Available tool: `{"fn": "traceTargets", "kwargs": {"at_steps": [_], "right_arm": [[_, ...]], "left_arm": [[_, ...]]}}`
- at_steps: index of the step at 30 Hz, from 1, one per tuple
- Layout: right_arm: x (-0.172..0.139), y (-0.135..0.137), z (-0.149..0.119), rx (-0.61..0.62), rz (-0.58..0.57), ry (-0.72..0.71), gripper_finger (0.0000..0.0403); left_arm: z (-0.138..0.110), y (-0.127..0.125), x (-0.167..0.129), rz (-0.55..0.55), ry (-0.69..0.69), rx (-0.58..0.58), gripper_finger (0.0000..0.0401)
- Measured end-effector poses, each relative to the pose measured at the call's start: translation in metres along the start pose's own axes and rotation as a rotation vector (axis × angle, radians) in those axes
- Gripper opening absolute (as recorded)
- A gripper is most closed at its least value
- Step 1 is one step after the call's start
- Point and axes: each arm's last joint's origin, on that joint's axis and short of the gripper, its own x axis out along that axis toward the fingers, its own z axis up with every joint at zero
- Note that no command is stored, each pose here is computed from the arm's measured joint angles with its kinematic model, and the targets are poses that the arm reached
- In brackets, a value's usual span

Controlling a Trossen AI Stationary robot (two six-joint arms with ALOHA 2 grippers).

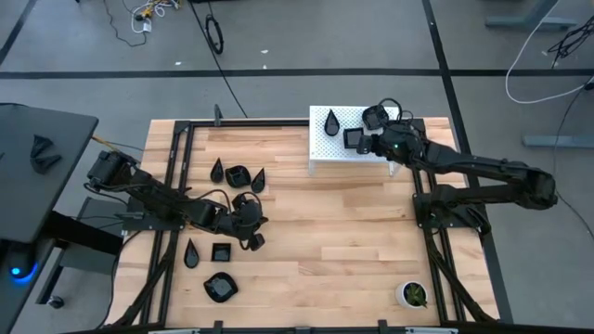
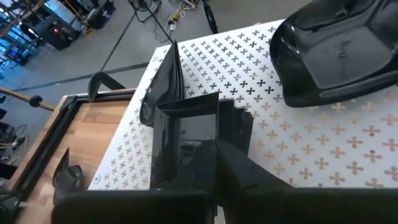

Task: Pick & Place Mini shaped plates
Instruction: Stack the black square plate on the black square plate on the shelf

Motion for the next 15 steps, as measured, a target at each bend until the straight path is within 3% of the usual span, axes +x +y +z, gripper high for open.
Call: {"fn": "traceTargets", "kwargs": {"at_steps": [6,15], "right_arm": [[0.0023,-0.0025,0.0008,-0.009,0.002,-0.019,0.0033],[-0.0004,0.0046,0.0075,-0.133,0.084,-0.076,0.0136]], "left_arm": [[0.0000,0.0000,0.0000,0.000,0.000,0.000,0.0005],[0.0000,0.0000,0.0000,0.000,0.000,0.000,0.0005]]}}
